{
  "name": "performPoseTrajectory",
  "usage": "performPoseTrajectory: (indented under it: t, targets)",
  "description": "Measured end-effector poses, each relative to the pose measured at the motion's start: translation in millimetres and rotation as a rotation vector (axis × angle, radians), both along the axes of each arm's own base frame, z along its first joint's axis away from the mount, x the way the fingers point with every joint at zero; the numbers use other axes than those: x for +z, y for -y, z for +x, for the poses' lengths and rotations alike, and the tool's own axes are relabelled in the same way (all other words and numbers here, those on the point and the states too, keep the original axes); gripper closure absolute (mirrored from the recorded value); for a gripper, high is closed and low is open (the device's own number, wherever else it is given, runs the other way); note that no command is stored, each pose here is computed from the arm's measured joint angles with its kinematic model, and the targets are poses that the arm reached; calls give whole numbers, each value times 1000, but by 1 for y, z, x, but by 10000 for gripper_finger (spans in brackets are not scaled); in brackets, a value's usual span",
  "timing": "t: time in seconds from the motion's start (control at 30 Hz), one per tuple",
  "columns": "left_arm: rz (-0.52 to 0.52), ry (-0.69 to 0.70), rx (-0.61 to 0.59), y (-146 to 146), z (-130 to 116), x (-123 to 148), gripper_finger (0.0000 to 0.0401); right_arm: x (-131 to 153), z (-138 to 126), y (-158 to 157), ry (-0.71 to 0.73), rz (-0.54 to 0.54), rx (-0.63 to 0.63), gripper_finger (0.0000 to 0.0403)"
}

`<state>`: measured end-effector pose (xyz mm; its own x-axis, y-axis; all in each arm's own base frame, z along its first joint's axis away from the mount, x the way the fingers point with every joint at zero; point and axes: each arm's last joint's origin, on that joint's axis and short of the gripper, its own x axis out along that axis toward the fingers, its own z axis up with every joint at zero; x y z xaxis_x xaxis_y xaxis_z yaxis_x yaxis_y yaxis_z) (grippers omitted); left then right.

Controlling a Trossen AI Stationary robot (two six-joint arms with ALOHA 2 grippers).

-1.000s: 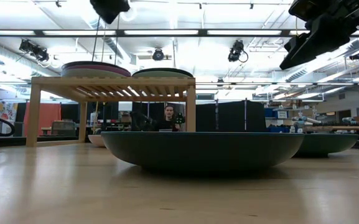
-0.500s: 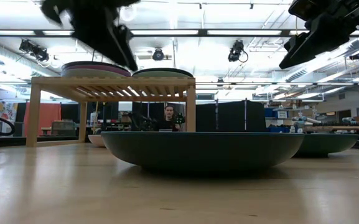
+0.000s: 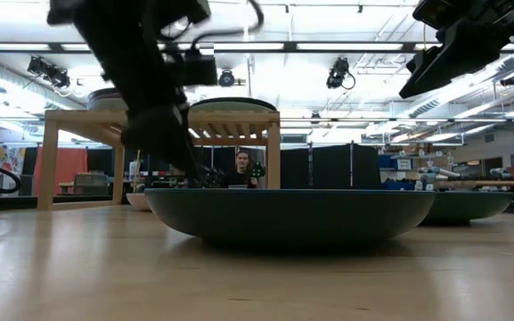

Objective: Place and stack plates onto a shelf
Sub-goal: Stack the light pink plate on the top of the other black plate on the shelf

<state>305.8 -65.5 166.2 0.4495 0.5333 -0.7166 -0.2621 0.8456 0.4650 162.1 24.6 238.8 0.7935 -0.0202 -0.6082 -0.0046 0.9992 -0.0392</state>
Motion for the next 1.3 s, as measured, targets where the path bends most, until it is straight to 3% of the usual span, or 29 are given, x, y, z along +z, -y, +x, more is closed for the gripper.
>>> performPoseTrajectory:
  t: [0.47, 0.7, 1.13, 1.3]
  targets:
    - [-47, 54, 351, -39, 13, -42, 180, 0, 0, 0, 0, 0, 0, 210]
    - [-51, 87, 408, -57, 17, -42, 180, 0, 0, 0, 0, 0, 0, 210]
    - [-172, 61, 445, -76, 18, -44, 180, 0, 0, 0, 0, 0, 0, 210]
    - [-226, 56, 447, -80, 18, -44, 206, 0, 0, 0, 0, 0, 0, 210]
